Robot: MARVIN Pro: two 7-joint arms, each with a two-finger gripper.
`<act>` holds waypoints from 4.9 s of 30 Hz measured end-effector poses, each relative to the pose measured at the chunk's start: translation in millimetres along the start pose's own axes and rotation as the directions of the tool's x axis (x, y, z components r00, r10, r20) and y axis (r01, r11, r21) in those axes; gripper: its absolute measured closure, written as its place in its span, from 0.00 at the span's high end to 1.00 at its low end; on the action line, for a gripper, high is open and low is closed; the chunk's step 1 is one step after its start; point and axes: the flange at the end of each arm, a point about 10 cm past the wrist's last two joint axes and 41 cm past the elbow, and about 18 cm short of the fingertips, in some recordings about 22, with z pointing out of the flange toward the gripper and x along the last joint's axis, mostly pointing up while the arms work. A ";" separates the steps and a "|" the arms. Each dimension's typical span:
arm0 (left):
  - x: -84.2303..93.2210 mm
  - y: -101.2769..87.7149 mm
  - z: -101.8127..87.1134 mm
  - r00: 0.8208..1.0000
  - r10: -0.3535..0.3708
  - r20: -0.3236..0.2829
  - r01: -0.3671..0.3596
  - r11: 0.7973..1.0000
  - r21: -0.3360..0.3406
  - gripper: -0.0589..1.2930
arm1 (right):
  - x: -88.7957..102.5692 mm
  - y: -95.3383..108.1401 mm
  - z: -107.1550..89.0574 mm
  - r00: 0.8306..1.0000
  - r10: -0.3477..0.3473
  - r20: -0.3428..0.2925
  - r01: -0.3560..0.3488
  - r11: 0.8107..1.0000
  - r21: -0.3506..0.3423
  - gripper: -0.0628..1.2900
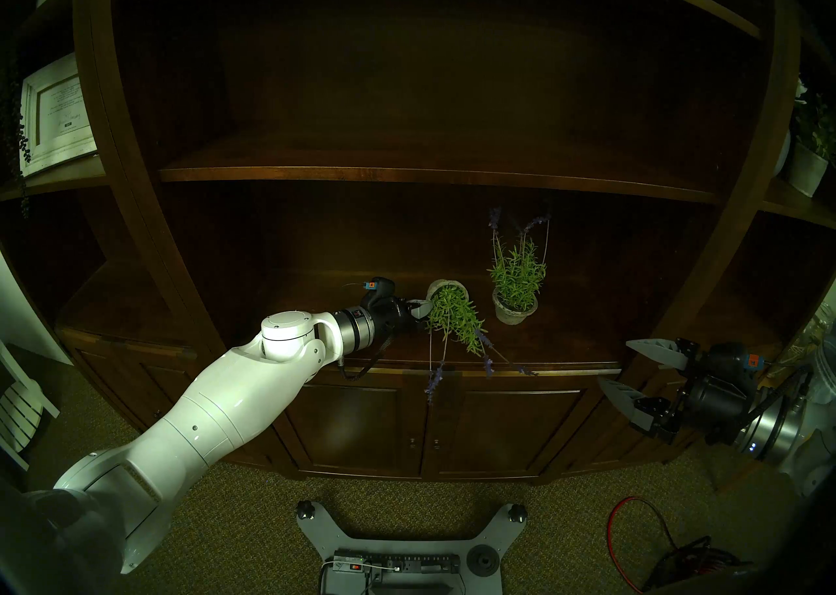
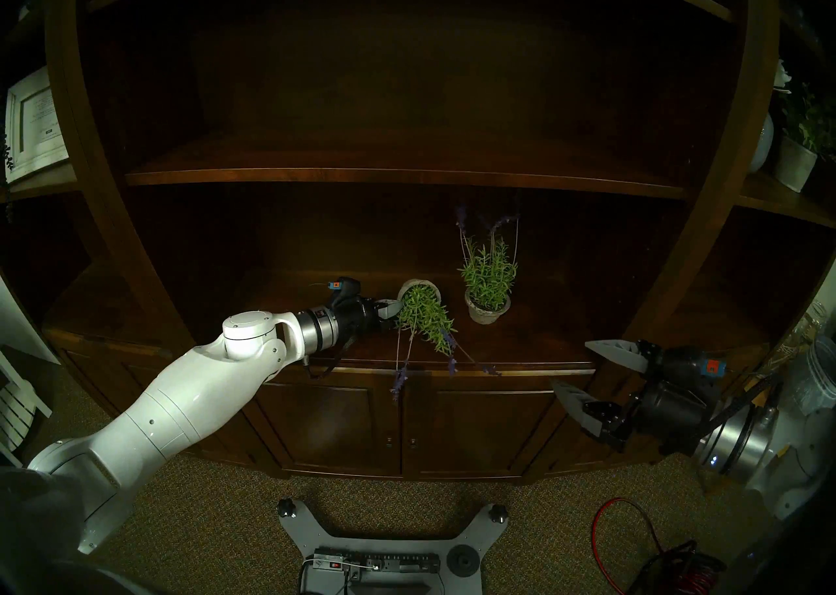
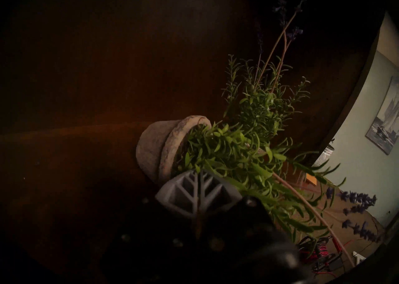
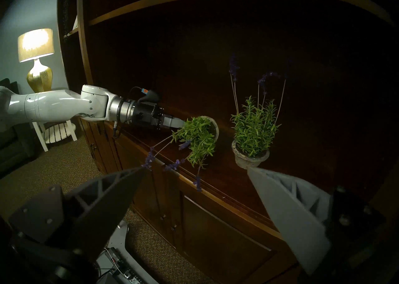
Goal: Place the fake decorative plant upright
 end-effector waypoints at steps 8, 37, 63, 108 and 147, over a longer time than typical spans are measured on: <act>4.8 13.4 -10.2 0.998 -0.055 -0.035 0.055 0.998 0.005 0.03 | 1.2 -1.0 0.3 1.000 -0.007 -0.006 0.007 1.000 0.005 0.95; 25.8 27.8 -11.4 0.985 -0.165 -0.048 0.171 0.965 0.198 0.03 | 6.6 -5.2 3.7 0.999 -0.022 -0.031 0.023 0.999 0.026 0.95; 58.4 28.8 -19.5 0.923 -0.370 -0.106 0.384 0.904 0.190 0.03 | 2.2 -6.6 8.5 0.999 -0.011 -0.051 0.013 0.999 0.035 0.95; 43.5 39.4 13.7 0.824 -0.558 -0.095 0.559 0.775 0.294 0.03 | 1.1 -9.4 11.1 0.998 -0.022 -0.059 0.024 0.999 0.035 0.95; 55.1 52.3 34.9 0.865 -0.497 -0.072 0.497 0.828 0.261 0.86 | -3.7 -5.8 11.5 0.998 -0.033 -0.059 0.036 0.998 0.043 0.95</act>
